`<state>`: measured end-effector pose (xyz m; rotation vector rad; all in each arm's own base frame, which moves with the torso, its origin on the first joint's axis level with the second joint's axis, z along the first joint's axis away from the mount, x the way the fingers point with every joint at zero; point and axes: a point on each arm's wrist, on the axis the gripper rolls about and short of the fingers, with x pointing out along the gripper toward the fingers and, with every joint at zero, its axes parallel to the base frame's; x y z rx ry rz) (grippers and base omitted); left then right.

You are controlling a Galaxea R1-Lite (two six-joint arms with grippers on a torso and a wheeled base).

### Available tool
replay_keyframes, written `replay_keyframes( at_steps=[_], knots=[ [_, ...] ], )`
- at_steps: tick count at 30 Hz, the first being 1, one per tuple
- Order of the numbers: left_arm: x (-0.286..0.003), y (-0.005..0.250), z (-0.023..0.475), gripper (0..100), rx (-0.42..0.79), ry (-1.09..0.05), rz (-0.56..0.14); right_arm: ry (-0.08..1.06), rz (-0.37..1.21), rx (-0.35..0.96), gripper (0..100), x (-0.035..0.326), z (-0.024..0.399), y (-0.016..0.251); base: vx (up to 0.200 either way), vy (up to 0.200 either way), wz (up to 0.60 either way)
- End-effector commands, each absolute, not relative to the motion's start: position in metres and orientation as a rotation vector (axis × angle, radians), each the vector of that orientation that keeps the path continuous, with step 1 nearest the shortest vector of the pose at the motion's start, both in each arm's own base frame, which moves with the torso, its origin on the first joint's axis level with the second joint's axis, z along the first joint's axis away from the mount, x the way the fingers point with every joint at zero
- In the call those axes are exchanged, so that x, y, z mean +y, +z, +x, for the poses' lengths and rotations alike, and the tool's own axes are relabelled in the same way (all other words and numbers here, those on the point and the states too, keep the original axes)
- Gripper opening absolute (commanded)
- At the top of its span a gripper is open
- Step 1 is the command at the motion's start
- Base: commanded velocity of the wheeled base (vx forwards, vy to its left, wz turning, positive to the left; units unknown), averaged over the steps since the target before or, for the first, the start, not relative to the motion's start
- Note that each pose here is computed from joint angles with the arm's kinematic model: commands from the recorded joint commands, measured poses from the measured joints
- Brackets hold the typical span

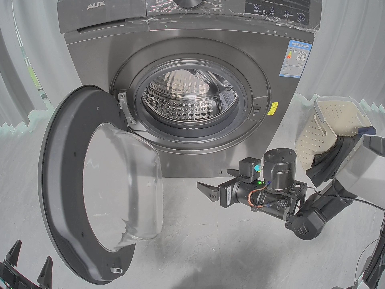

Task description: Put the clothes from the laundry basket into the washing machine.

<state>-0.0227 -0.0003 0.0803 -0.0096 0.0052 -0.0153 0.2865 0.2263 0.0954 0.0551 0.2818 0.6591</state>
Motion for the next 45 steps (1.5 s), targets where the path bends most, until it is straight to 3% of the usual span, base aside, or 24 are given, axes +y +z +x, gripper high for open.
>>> replay_keyframes(
  at_steps=[1,18,32,45],
  knots=[
    [0.000,0.076,-0.023,100,0.002,-0.015,-0.009,0.671,0.057,0.276,100,0.237,0.296,0.089,-0.200,0.000,0.00],
    [0.000,0.076,-0.023,100,0.002,-0.015,-0.009,0.816,0.087,0.266,100,0.297,0.285,0.065,-0.024,0.000,0.00],
    [0.000,0.076,-0.023,100,0.002,-0.015,-0.009,0.839,0.175,0.127,100,0.316,0.304,0.103,0.000,0.000,0.00],
    [0.000,0.076,-0.023,100,0.002,-0.015,-0.009,0.852,0.148,0.180,100,0.348,0.315,0.074,0.000,0.000,0.00]
  ],
)
